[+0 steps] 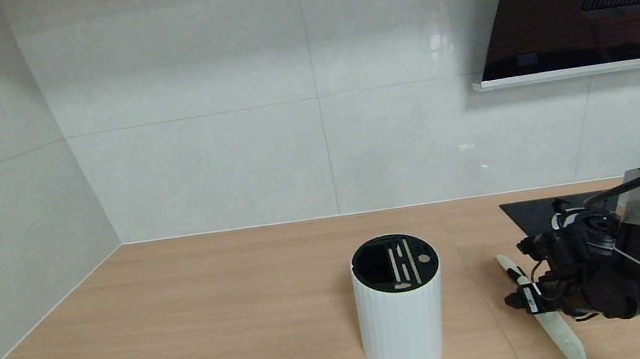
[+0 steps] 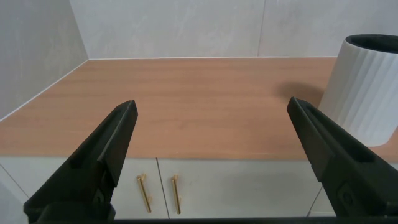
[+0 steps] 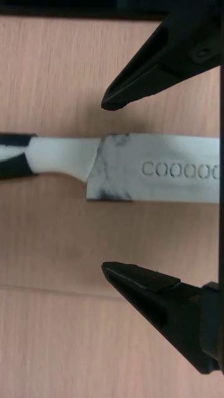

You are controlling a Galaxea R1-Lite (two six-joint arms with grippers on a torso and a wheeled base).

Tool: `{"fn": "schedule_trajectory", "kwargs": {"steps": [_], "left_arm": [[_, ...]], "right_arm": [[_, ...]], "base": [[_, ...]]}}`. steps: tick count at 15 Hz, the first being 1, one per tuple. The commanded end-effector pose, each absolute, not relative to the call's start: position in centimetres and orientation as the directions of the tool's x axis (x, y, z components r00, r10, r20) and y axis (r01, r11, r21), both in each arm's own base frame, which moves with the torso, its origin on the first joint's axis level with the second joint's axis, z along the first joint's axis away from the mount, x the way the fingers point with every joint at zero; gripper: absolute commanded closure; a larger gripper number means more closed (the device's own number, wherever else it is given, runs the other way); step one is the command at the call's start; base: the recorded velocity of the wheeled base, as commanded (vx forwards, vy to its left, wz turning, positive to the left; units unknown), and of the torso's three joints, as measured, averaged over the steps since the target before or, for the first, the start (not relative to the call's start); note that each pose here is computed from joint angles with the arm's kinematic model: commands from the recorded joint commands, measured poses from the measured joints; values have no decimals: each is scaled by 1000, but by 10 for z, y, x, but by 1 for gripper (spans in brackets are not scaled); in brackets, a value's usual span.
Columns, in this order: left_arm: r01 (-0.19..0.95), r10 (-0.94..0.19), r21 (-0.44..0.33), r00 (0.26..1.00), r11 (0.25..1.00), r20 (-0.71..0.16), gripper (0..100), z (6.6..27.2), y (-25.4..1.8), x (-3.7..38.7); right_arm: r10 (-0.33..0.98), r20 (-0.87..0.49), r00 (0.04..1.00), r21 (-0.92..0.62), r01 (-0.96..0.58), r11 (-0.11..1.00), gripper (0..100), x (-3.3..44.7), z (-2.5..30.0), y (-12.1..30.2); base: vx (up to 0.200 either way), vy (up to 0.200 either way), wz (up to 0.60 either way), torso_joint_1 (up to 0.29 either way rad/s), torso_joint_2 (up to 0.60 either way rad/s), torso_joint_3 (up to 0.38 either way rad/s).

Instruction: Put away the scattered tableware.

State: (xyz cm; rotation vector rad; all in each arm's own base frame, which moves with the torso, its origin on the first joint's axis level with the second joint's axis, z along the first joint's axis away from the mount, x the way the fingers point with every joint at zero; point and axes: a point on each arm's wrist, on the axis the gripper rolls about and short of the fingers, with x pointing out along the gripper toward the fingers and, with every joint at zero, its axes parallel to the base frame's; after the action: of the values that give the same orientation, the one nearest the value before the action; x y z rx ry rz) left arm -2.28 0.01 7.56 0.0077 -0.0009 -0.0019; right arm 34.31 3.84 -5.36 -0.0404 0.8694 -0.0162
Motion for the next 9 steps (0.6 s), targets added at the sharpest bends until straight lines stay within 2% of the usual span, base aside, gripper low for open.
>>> {"fn": "schedule_trajectory", "kwargs": {"steps": [1, 9], "left_arm": [[2, -2, 8, 1000, 1000, 2, 0, 76, 0, -23], [2, -2, 6, 1000, 1000, 2, 0, 76, 0, -23]], "right_arm": [[-34, -766, 643, -44, 0, 999, 0, 344, -56, 38], [-97, -757, 646, -84, 52, 995, 0, 349, -59, 32]], "base": [[0, 0, 0, 0, 0, 0], [0, 0, 0, 0, 0, 0]]}}
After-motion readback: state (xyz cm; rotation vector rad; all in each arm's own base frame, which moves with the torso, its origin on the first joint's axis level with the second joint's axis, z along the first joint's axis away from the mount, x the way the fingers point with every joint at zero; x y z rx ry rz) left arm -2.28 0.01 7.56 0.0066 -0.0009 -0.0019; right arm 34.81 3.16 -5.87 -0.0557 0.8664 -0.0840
